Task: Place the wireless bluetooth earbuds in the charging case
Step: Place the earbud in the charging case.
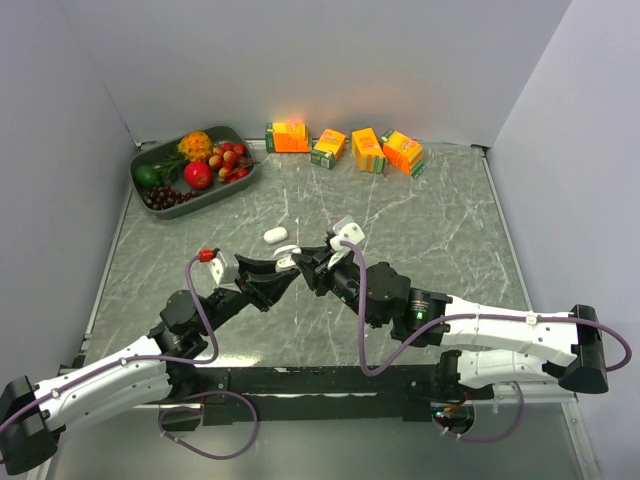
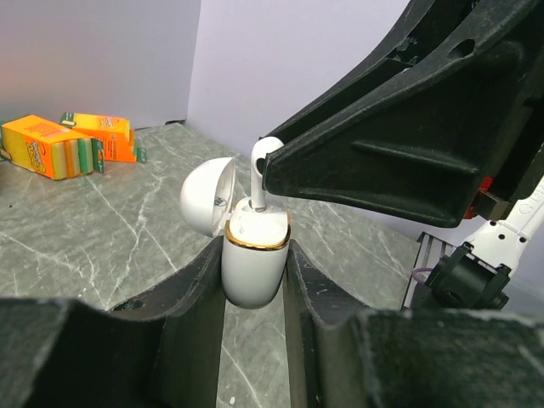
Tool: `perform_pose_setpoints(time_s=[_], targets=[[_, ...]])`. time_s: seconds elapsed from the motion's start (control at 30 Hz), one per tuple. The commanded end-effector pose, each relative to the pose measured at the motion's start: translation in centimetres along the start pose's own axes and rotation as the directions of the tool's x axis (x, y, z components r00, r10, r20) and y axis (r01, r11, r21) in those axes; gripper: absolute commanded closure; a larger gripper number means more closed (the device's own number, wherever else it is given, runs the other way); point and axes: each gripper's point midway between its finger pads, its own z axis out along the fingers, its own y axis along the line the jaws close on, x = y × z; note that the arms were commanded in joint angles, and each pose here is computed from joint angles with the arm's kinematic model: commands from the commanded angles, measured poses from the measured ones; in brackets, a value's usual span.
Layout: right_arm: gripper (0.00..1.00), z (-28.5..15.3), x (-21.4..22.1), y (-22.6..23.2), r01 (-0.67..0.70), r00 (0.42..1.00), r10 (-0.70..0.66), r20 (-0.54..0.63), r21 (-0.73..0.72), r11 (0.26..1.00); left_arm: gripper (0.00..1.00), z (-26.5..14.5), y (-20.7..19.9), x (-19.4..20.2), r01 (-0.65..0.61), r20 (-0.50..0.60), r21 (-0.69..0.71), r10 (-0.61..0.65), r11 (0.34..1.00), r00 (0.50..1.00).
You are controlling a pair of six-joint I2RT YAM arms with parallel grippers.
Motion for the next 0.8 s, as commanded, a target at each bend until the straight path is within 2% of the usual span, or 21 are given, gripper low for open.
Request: perform_pose_setpoints(time_s=[0.0, 0.53, 0.77], targets=[[0.96, -0.1, -0.7, 0.4, -0.016, 1.000, 0.016, 0.001, -0.001, 1.000, 0.99, 0.5, -1.1, -3.0, 0.005, 0.098, 0.038, -0.009, 0.999, 0.995], [0.93, -0.4, -1.5, 0.2, -0.061, 0.998, 0.061, 0.026, 0.003, 0.998, 0.99, 0.5, -1.3, -3.3, 0.012, 0.125, 0.050, -0.018, 0.999, 0.992], [0.75, -0.7, -2.1, 0.0, -0.078, 0.996, 0.077, 0.035, 0.015, 0.997, 0.99, 0.4, -1.2, -3.2, 0.013, 0.128, 0.049, -0.019, 0.999, 0.992]])
